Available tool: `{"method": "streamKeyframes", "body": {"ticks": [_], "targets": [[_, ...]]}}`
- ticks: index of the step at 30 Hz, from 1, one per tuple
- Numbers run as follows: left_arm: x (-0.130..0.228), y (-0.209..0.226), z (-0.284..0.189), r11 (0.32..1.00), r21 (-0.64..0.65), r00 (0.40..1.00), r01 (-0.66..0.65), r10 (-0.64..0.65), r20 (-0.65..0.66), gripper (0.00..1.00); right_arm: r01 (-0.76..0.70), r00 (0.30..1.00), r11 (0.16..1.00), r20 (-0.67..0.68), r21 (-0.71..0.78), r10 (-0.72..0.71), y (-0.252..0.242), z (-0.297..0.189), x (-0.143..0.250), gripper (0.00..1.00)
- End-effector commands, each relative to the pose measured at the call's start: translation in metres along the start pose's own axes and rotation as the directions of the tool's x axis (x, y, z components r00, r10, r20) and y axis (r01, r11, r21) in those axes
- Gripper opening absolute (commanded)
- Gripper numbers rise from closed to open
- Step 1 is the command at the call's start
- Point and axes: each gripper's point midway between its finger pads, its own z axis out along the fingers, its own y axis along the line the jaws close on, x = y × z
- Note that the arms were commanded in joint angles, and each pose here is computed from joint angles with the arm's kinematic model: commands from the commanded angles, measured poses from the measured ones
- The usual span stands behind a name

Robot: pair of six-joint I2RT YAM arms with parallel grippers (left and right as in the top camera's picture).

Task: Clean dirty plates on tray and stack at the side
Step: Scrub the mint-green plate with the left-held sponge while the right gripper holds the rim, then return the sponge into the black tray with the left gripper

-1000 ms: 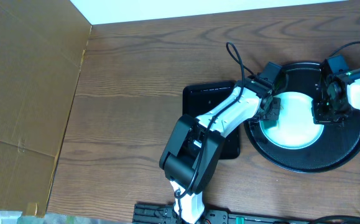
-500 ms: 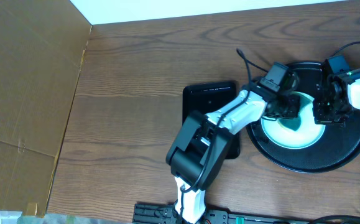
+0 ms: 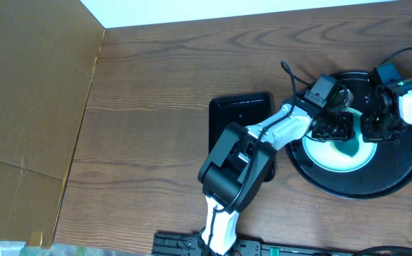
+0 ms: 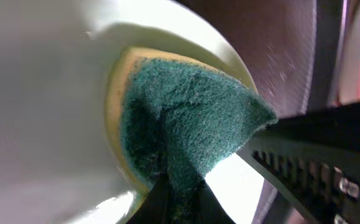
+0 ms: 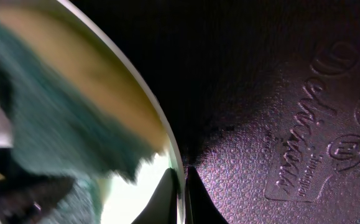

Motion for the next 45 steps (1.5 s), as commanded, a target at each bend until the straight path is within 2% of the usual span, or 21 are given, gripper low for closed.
{"method": "streamKeyframes", "body": {"ticks": [1,6,9,12,17,21,25,35,39,41,45], "targets": [[0.058,-0.004,0.029,0.994,0.070,0.973,0.079,-0.061,-0.221,0.07,0.011,1.000,1.000,-0.020,0.004,-0.011,0.000,0.006,0.005,0.01],[0.059,-0.003,0.029,0.995,0.062,0.973,0.081,-0.065,-0.221,0.07,0.011,1.000,1.000,-0.021,0.004,-0.011,0.000,0.006,0.006,0.01],[0.061,0.016,0.028,0.995,-0.036,0.973,0.096,-0.101,-0.209,0.07,0.011,1.000,1.000,-0.021,0.004,-0.011,0.000,0.006,0.006,0.01],[0.063,0.050,0.021,0.971,-0.204,0.970,0.124,-0.162,-0.182,0.07,0.011,1.000,1.000,-0.021,0.004,-0.011,0.000,0.006,0.006,0.01],[0.056,0.110,-0.010,0.868,-0.471,0.973,0.156,-0.217,-0.077,0.07,0.011,1.000,1.000,-0.021,0.004,-0.011,0.000,0.006,0.006,0.01],[0.048,0.147,-0.040,0.767,-0.615,0.973,0.182,-0.230,0.001,0.07,0.011,1.000,1.000,-0.021,0.004,-0.011,0.000,0.006,0.006,0.01],[0.044,0.167,-0.061,0.707,-0.675,0.969,0.209,-0.245,0.044,0.07,0.011,1.000,1.000,-0.020,0.004,-0.011,0.000,0.006,0.005,0.01],[0.030,0.180,-0.106,0.601,-0.760,0.963,0.248,-0.236,0.128,0.07,0.011,1.000,1.000,-0.020,0.005,-0.011,0.000,0.006,0.006,0.01],[0.020,0.172,-0.109,0.618,-0.746,0.966,0.249,-0.217,0.142,0.07,0.011,1.000,1.000,-0.021,0.004,-0.011,0.000,0.006,0.006,0.01],[0.017,0.159,-0.101,0.679,-0.697,0.970,0.231,-0.220,0.107,0.07,0.011,1.000,1.000,-0.021,0.005,-0.011,0.000,0.006,0.006,0.01],[0.008,0.110,-0.090,0.829,-0.508,0.968,0.234,-0.248,0.041,0.07,0.011,1.000,1.000,-0.021,0.005,-0.011,0.000,0.006,0.006,0.01]]}}
